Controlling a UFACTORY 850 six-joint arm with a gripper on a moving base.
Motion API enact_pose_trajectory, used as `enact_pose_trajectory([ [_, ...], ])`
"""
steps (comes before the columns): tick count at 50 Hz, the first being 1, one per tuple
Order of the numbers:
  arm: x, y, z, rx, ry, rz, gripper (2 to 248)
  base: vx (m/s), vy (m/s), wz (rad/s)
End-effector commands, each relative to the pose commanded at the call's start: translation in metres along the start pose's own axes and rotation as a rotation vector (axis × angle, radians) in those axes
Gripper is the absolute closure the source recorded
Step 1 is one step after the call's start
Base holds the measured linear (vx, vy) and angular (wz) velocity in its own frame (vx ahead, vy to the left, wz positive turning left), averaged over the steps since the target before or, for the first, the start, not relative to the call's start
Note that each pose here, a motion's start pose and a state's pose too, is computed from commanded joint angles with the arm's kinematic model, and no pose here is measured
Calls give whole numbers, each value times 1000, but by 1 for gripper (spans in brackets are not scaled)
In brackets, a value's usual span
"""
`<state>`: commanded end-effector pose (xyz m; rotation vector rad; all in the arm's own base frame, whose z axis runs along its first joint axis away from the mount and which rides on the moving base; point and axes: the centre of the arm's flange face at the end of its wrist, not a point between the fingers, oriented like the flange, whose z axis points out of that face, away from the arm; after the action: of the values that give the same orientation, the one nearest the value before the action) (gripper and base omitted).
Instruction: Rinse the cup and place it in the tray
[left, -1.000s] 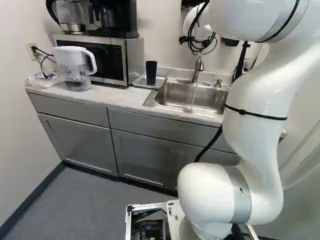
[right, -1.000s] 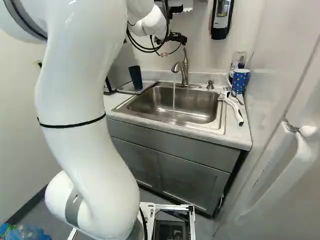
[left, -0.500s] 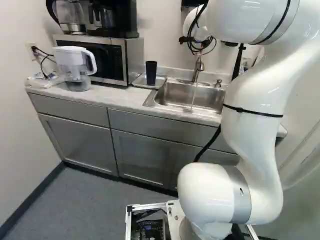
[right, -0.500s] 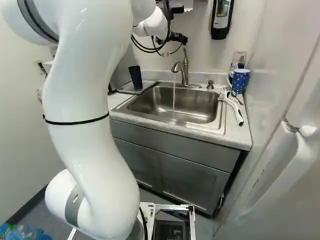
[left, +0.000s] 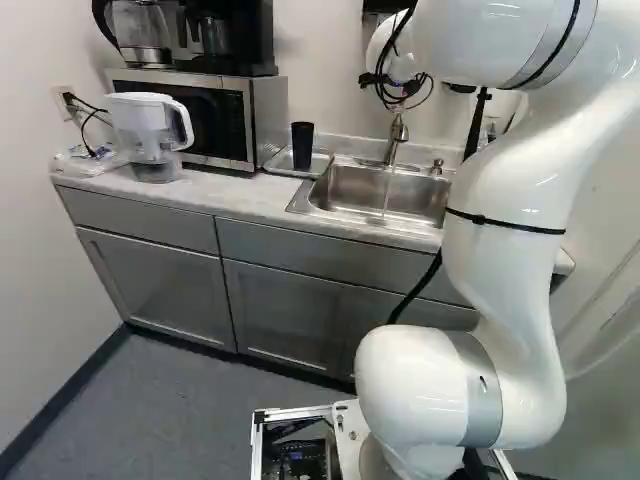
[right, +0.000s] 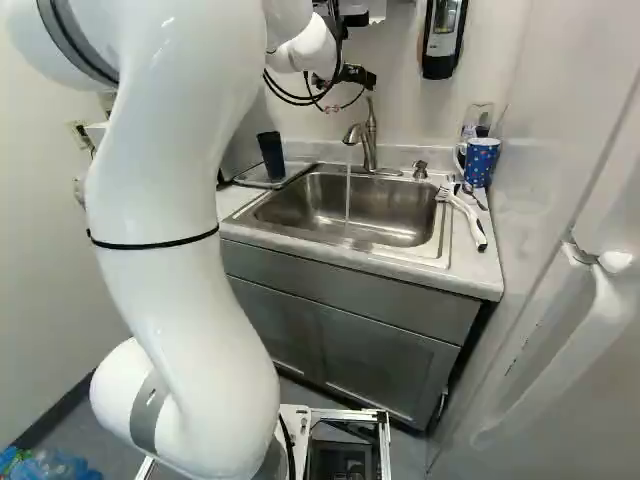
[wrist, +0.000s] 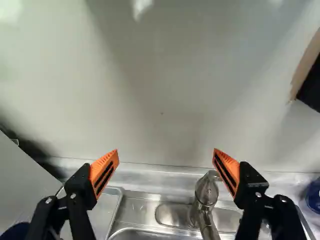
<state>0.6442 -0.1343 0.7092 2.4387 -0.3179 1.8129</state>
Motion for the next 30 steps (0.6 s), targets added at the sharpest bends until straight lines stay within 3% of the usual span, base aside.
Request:
enact_pose_trajectory([
  [30, -1, 0, 0, -2, -11, 0, 3, 0, 0, 0],
])
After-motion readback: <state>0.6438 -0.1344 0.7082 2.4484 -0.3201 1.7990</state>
